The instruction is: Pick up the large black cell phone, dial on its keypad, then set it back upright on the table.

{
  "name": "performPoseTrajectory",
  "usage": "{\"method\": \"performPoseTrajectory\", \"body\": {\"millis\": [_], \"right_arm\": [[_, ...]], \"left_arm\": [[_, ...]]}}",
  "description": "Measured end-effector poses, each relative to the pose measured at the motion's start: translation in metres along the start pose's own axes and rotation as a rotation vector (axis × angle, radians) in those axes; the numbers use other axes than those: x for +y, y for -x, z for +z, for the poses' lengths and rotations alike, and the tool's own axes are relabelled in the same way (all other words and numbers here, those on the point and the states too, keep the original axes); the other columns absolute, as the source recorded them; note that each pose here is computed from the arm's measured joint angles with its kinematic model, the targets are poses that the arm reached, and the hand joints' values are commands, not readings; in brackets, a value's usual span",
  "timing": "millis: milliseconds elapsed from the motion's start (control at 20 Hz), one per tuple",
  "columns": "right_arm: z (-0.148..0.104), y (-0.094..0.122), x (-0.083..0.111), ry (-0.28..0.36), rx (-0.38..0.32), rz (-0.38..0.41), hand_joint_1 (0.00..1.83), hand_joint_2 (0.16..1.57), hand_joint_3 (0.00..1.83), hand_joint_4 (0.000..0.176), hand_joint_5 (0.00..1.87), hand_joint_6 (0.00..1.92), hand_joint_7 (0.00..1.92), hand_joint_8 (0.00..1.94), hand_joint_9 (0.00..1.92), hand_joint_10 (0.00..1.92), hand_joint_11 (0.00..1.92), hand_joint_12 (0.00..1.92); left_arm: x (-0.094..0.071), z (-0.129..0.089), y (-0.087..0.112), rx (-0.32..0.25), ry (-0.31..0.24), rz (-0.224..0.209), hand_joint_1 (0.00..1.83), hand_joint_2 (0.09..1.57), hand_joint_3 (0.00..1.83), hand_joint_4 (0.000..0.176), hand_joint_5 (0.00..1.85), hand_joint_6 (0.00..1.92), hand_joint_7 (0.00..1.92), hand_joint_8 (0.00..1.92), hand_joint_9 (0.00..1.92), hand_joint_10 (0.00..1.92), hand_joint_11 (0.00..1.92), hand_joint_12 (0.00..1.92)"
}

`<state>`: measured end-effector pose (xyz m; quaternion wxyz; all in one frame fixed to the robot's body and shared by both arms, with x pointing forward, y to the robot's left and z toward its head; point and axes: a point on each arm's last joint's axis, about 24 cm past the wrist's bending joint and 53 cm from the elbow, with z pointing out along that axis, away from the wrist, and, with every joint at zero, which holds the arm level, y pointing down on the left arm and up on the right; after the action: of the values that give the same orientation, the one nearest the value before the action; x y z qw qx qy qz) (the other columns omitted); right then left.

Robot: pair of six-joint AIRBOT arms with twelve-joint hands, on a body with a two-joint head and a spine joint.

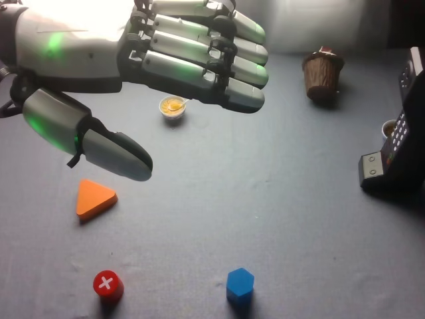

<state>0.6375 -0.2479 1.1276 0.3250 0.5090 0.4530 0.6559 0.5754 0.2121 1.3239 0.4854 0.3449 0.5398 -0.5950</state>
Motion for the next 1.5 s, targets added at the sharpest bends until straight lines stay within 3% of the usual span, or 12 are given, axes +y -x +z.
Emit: {"method": "performPoseTrajectory", "body": {"millis": [150,450,600,800,1150,1500], "right_arm": [[-0.005,0.002,0.021,0.036,-0.014,-0.005,0.05,1.12,0.01,0.009,0.04,0.00,0.10,0.00,0.10,0.00,0.00,0.46],[-0.036,0.010,0.032,0.022,-0.016,-0.085,0.10,1.13,0.00,0.003,0.07,0.01,0.13,0.00,0.12,0.01,0.00,0.45],[-0.040,0.018,0.039,0.050,-0.044,-0.089,0.12,1.12,0.00,0.005,0.07,0.00,0.12,0.00,0.12,0.00,0.00,0.42],[-0.038,0.016,0.045,0.076,-0.043,-0.080,0.16,1.09,0.00,0.006,0.08,0.00,0.12,0.00,0.13,0.00,0.00,0.44],[-0.031,0.014,0.040,0.083,-0.033,-0.064,0.19,1.06,0.00,0.009,0.08,0.00,0.15,0.00,0.15,0.00,0.00,0.56],[-0.021,0.011,0.036,0.093,-0.017,-0.058,0.15,1.06,0.00,0.011,0.08,0.00,0.13,0.00,0.14,0.00,0.00,0.51]], "left_arm": [[0.004,0.000,-0.008,0.033,0.015,0.000,0.10,1.27,0.00,0.000,0.30,0.00,0.28,0.00,0.24,0.00,0.00,0.42],[0.017,-0.002,-0.028,0.118,0.069,0.004,0.07,1.28,0.00,0.000,0.28,0.00,0.26,0.00,0.21,0.00,0.00,0.36],[0.022,-0.001,-0.026,0.108,0.090,0.005,0.08,1.27,0.00,0.000,0.29,0.00,0.27,0.00,0.22,0.00,0.00,0.44],[0.030,0.003,-0.034,0.129,0.108,-0.010,0.11,1.27,0.00,0.000,0.28,0.00,0.25,0.00,0.20,0.00,0.00,0.40],[0.032,0.001,-0.029,0.111,0.115,-0.008,0.08,1.27,0.00,0.000,0.29,0.01,0.27,0.01,0.21,0.01,0.00,0.39],[0.031,0.001,-0.029,0.112,0.110,-0.008,0.10,1.26,0.00,0.000,0.28,0.00,0.25,0.00,0.20,0.00,0.00,0.39]]}}
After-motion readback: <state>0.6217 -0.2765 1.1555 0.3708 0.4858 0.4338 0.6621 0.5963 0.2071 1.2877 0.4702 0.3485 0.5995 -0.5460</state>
